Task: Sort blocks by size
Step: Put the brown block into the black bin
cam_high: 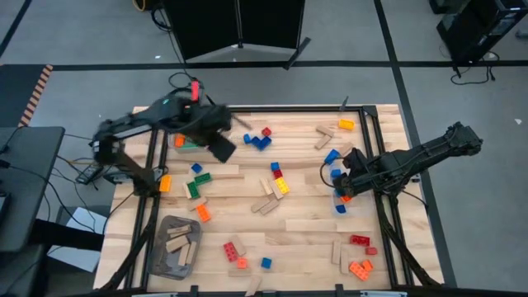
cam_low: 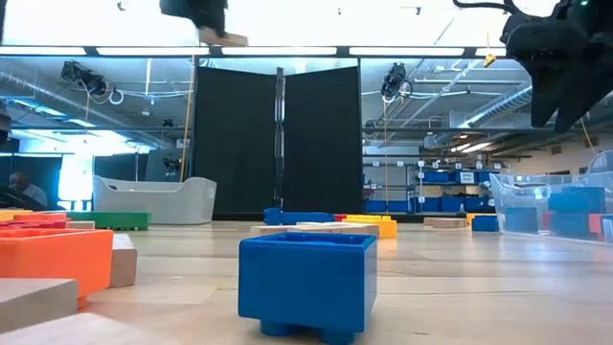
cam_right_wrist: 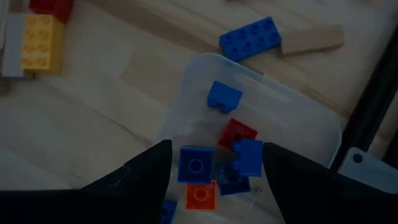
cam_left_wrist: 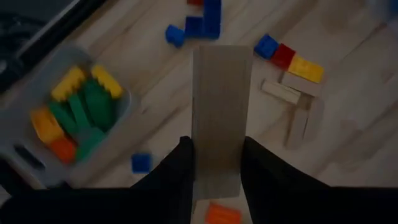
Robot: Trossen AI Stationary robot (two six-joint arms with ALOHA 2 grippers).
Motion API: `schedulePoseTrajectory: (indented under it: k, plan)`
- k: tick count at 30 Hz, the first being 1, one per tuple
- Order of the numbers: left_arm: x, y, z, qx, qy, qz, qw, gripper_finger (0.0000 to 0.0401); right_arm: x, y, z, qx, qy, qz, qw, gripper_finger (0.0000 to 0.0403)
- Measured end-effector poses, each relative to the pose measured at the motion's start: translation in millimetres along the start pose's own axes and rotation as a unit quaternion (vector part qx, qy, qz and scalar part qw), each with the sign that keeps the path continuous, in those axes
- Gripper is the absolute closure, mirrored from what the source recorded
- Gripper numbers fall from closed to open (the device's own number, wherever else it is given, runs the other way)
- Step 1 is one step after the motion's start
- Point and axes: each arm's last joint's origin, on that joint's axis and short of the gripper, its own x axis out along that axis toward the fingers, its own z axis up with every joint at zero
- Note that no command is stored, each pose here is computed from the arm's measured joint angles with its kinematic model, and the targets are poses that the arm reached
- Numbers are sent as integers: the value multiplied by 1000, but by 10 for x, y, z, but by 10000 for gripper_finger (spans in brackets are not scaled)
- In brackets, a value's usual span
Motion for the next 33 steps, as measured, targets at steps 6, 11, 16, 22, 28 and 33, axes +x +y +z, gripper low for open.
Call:
schedulePoseTrajectory:
  k: [6, 11, 16, 22, 28, 33]
  plan:
    - [-69, 129, -814, -110, 11, -9, 994, 295, 0, 30, 5, -30, -2, 15, 999, 138]
    - [182, 57, -1433, -207, 22, -55, 976, 295, -3, 70, 12, -54, -7, 35, 998, 139]
    - [450, -153, -1950, -257, 58, -81, 961, 295, -5, 100, 19, -69, -11, 49, 996, 142]
    - [511, -346, -2437, -278, 116, -58, 952, 289, -6, 106, 20, -82, -13, 52, 995, 141]
    - [540, -492, -2874, -147, 201, -35, 968, 289, -6, 107, 20, -91, -14, 52, 994, 140]
    - [602, -537, -3131, -81, 267, 12, 960, 289, -8, 123, 26, -99, -20, 59, 993, 143]
